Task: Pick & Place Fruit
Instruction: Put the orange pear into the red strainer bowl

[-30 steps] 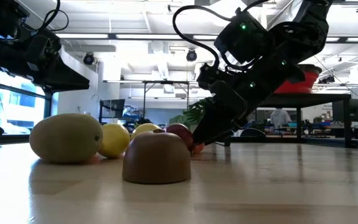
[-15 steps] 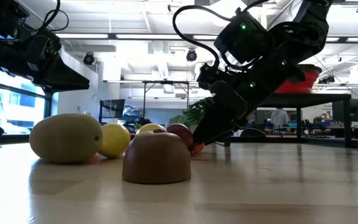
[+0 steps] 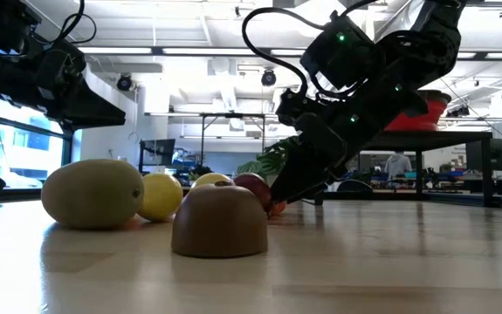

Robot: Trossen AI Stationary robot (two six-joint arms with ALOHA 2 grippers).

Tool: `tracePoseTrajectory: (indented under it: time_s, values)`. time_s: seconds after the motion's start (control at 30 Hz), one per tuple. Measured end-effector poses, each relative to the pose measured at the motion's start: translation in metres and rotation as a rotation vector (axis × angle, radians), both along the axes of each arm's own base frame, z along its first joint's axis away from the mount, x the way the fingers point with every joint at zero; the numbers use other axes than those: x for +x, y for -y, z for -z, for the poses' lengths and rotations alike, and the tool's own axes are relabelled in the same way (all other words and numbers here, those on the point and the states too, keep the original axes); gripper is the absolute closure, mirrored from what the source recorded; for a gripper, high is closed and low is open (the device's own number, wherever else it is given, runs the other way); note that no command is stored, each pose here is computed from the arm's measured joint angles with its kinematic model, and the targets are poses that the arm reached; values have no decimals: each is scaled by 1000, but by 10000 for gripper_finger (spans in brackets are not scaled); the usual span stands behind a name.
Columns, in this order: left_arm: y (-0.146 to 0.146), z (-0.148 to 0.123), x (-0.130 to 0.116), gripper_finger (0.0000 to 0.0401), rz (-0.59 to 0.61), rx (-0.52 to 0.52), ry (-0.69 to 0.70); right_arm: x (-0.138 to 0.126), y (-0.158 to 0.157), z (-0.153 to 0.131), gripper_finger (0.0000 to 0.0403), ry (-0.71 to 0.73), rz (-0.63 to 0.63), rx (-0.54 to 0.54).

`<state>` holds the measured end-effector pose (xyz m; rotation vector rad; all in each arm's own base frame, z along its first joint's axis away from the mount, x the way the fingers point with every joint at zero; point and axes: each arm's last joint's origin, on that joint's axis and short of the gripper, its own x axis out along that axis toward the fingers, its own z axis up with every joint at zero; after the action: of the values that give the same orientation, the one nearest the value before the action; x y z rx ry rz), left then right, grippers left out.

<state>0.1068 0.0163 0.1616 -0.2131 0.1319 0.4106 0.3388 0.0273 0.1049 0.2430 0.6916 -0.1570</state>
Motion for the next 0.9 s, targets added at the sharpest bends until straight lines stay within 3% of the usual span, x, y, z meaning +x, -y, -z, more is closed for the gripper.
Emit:
tracePoseTrajectory:
  time_s: [0.27, 0.9]
  values:
    - [0, 0, 0, 274, 0, 0, 0, 0, 0, 0, 256, 0, 0, 0]
    - [0, 0, 0, 274, 0, 0, 0, -1, 0, -11, 260, 21, -12, 1]
